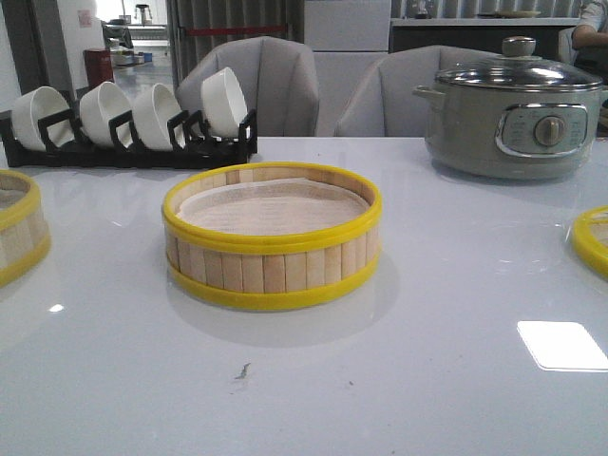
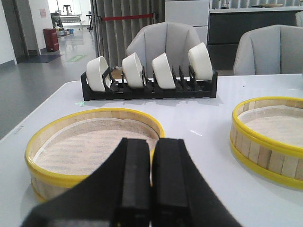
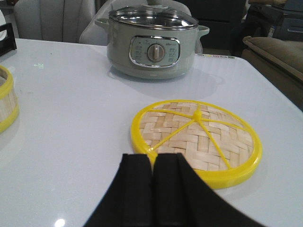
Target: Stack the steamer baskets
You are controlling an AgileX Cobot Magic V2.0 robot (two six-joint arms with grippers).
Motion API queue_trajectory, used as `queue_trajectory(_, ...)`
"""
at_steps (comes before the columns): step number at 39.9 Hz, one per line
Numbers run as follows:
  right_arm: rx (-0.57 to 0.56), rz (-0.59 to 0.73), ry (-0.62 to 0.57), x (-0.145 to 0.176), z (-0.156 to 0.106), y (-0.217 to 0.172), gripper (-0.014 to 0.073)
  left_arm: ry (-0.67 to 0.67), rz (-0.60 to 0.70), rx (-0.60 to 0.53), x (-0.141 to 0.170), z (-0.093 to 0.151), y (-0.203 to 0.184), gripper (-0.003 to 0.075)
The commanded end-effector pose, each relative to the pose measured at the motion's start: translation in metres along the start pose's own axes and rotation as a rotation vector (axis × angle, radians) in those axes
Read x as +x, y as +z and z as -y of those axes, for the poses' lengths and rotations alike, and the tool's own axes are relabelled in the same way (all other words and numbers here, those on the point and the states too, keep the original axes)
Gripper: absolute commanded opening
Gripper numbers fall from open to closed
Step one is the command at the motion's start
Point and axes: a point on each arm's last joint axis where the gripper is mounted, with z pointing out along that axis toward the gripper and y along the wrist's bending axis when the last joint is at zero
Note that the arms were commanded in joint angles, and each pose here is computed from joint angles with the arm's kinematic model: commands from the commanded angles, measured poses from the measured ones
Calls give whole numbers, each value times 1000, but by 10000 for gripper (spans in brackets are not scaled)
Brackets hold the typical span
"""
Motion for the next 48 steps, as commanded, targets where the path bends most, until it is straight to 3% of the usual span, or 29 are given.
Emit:
queue_trajectory(1, 8, 117, -17, -14, 1, -3, 56, -10, 93, 10, -8, 1, -1, 87)
queue_trajectory(48, 8, 117, -17, -14, 1, -3, 56, -10, 82, 9, -7, 1, -1, 87)
